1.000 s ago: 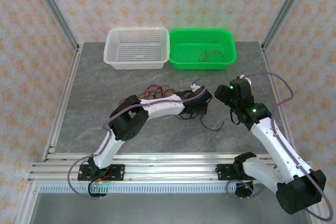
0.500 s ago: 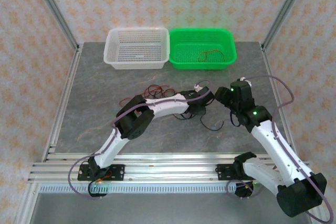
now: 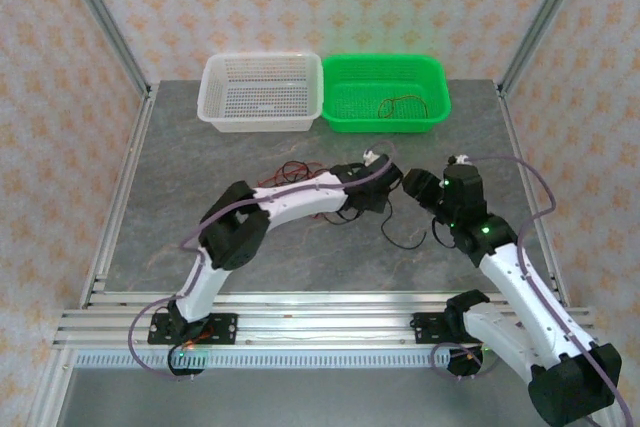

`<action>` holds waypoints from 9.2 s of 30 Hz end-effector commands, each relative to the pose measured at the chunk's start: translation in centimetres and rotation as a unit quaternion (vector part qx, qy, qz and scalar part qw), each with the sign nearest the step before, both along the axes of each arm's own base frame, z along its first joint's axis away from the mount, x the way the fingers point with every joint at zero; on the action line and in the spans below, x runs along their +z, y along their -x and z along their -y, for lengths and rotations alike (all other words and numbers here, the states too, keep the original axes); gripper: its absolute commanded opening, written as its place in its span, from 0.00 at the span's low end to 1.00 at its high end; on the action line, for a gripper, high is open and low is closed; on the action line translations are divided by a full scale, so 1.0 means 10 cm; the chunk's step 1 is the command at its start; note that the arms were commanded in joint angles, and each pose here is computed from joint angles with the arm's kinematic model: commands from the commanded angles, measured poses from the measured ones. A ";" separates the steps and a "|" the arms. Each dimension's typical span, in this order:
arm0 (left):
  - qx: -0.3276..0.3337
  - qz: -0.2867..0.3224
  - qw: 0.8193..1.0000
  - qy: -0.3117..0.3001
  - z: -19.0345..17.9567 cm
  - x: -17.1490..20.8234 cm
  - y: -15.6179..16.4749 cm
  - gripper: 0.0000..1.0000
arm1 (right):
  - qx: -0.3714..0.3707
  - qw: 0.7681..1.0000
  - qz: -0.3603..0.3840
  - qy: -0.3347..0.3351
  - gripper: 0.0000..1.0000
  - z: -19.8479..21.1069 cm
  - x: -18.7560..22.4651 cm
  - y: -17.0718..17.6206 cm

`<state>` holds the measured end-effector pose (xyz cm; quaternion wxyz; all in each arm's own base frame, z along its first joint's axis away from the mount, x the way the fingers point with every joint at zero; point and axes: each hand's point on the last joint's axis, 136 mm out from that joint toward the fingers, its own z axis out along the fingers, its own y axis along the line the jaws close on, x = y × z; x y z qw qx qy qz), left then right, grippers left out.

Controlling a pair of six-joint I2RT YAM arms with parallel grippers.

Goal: Untangle the cables

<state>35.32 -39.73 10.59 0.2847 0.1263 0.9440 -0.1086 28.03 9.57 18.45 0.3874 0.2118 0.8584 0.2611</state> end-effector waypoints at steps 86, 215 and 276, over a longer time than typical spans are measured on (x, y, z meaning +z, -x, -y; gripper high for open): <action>0.324 0.185 0.912 0.172 -3.04 0.70 -3.24 0.00 | 0.100 0.993 -0.011 -0.059 0.61 -0.74 -0.13 0.10; -0.069 0.225 0.936 0.261 -1.76 1.48 0.51 0.64 | 0.594 0.751 0.282 0.061 0.00 -1.79 1.26 0.74; 0.231 0.307 0.908 0.170 -3.36 1.59 -2.78 0.00 | 0.415 0.896 0.155 0.037 0.86 -1.38 0.41 0.52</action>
